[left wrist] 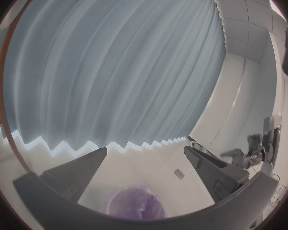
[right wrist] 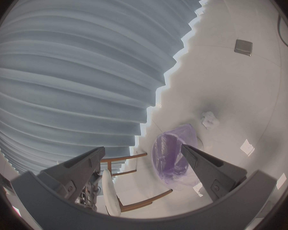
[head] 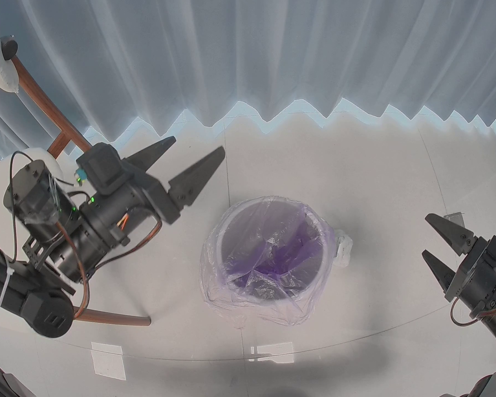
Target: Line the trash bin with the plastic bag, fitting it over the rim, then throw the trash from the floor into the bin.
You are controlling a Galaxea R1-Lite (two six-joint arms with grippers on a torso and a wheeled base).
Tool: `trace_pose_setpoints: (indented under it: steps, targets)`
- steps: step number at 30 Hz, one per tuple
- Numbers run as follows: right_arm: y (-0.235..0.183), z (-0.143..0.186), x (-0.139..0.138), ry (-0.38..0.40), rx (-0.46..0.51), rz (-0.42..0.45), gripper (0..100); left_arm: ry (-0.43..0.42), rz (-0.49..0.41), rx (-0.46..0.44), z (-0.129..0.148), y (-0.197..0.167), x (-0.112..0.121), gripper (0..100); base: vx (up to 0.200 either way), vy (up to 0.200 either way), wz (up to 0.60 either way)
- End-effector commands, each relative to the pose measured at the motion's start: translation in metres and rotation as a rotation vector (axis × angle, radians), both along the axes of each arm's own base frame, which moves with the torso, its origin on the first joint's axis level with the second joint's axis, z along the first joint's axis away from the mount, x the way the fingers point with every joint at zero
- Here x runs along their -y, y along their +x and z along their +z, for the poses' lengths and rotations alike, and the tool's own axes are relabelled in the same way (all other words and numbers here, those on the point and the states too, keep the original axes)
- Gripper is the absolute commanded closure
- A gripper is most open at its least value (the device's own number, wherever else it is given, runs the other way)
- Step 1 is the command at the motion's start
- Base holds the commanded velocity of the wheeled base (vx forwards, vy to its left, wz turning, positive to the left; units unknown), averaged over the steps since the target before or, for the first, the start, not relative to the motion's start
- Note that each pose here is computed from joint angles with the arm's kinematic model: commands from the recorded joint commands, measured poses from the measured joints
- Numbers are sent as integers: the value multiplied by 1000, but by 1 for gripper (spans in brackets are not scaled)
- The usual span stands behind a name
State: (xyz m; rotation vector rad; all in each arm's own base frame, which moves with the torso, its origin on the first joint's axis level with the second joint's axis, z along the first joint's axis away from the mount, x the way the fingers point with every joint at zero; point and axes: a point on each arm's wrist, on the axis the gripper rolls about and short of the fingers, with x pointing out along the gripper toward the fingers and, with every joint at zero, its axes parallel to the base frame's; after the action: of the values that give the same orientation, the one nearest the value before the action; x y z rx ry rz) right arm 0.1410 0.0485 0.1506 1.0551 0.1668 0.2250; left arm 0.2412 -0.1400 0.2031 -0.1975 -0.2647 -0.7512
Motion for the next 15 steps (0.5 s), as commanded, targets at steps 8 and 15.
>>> trace_pose_setpoints:
  steps: [8, 15]
  targets:
    - [14, -46, 14, -22, -252, -80, 0, -50, -16, -266, -45, 54, 4, 0, 0, 0, 0]
    - [15, -47, 13, 5, -268, -81, 0, -60, -87, -410, -75, 64, 15, 0, 0, 0, 0]
